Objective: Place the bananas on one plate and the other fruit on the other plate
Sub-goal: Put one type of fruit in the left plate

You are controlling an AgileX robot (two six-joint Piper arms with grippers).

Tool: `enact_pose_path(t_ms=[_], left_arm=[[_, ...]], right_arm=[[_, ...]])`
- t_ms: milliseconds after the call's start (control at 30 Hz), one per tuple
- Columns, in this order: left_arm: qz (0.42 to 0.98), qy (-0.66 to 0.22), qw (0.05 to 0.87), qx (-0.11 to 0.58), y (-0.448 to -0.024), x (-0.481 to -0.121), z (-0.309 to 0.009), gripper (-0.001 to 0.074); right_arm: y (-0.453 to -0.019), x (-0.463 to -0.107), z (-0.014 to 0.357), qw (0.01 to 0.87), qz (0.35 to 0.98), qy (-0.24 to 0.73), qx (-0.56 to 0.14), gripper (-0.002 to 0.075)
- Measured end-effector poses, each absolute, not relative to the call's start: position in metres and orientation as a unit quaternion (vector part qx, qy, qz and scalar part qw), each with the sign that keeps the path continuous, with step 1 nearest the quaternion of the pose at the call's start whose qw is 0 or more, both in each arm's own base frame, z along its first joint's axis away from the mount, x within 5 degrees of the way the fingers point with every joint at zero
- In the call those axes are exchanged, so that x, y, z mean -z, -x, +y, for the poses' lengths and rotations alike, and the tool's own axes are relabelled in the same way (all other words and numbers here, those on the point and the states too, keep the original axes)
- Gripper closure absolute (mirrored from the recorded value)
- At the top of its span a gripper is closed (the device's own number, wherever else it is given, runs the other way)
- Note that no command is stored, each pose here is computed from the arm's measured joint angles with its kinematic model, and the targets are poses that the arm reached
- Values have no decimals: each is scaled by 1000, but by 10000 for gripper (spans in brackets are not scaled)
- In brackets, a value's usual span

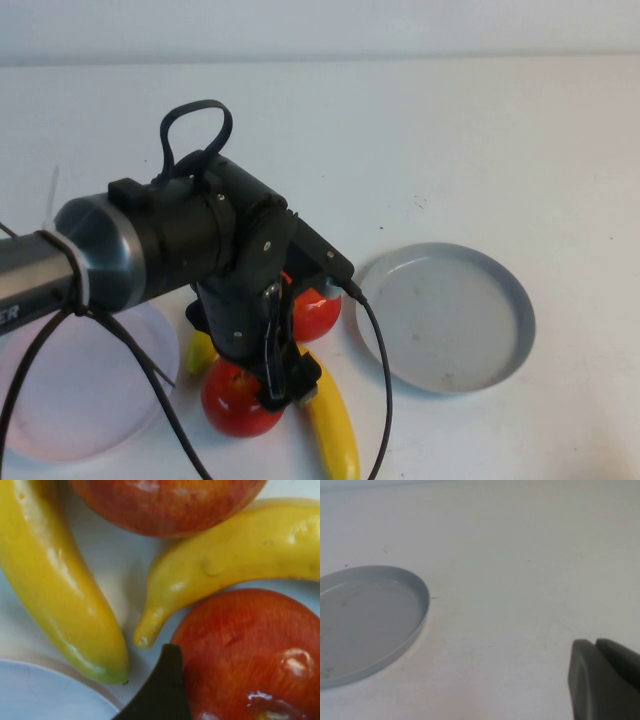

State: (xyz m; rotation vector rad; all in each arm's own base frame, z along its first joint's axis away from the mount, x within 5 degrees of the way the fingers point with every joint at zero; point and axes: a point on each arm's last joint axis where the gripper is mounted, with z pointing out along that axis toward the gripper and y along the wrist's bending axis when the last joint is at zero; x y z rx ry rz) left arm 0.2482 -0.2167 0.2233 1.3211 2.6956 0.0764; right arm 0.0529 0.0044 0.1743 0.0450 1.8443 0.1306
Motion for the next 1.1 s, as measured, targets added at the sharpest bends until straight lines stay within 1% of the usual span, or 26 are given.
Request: enact_pose_path(t_ms=[300,1100], left_arm=[[896,-440,54,-30,-250,-215,-218,66],[902,-428,50,-25,-247,-218,-217,66]], right_arm=[[-53,-174,4,602,796,-19,-56,743],[-53,-174,4,602,796,-19,-56,743]])
